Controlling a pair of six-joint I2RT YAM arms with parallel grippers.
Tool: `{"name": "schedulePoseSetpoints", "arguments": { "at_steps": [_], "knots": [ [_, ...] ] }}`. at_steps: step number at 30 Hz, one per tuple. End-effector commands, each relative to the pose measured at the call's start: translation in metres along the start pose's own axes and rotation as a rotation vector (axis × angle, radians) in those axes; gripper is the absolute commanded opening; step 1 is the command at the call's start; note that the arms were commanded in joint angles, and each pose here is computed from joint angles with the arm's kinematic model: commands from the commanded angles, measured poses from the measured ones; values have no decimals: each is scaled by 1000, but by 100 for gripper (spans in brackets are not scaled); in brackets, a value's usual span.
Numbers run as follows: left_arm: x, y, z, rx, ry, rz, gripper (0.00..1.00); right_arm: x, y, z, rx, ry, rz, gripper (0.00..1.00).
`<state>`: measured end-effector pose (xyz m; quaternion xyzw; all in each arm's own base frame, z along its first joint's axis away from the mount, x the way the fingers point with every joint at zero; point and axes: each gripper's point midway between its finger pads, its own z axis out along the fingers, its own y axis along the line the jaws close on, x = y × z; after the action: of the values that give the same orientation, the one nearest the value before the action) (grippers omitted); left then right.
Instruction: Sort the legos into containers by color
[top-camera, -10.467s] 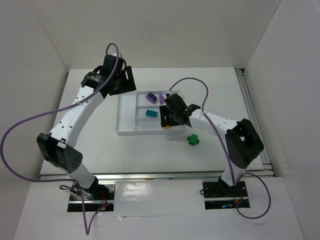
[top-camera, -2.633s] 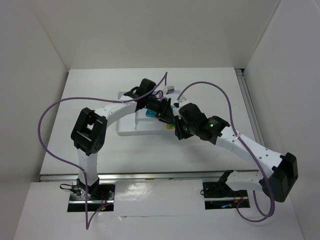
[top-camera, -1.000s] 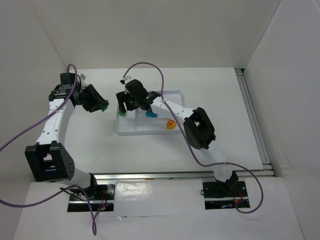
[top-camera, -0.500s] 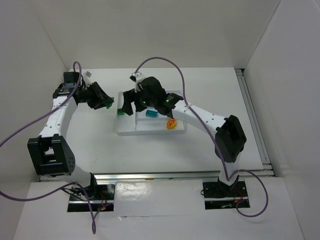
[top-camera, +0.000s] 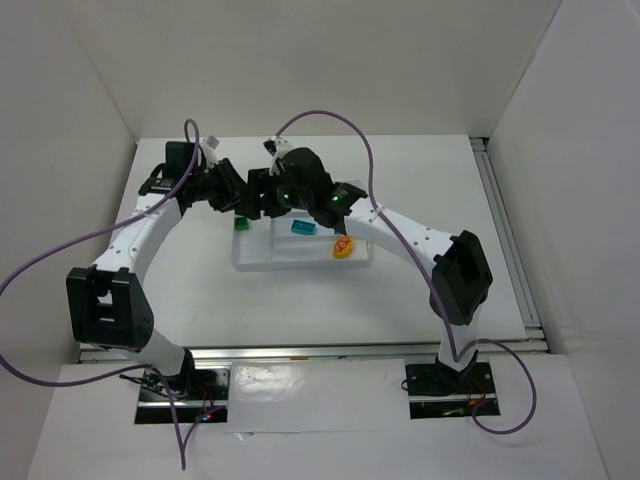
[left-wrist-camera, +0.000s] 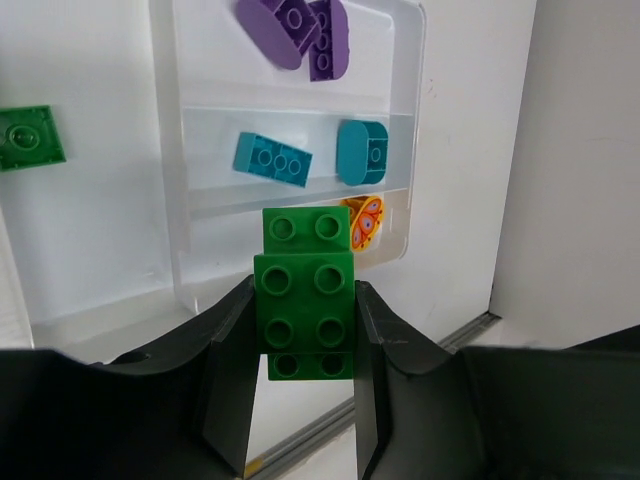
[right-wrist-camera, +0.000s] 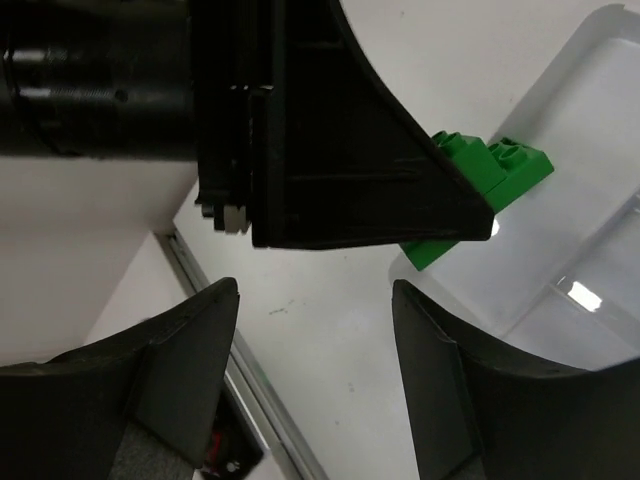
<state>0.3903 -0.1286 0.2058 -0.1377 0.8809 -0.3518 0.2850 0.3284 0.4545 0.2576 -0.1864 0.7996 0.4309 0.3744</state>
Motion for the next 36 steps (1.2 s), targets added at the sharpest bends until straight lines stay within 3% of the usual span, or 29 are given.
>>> {"name": "schedulePoseSetpoints", "arguments": {
  "at_steps": [1, 5, 9, 19, 27, 36],
  "knots": [
    [-24, -20, -13, 3, -152, 9, 0, -28, 20, 2, -30, -100, 110, 69],
    [-27, -24, -14, -9, -182, 1, 0, -21, 6, 1, 49, -124, 163, 63],
    [-26, -21, -12, -14, -176, -3, 0, -22, -4, -14, 89, -198, 205, 63],
    [-22, -27, -12, 5, -168, -3, 0, -22, -11, -1, 105, -214, 244, 61],
    [-18, -29, -12, 10, -162, -7, 0, -33, -9, 6, 79, -270, 291, 45],
    [-19, -31, -15, 9, -174, -14, 0, -24, -20, 23, 101, -257, 303, 41]
  ]
}}
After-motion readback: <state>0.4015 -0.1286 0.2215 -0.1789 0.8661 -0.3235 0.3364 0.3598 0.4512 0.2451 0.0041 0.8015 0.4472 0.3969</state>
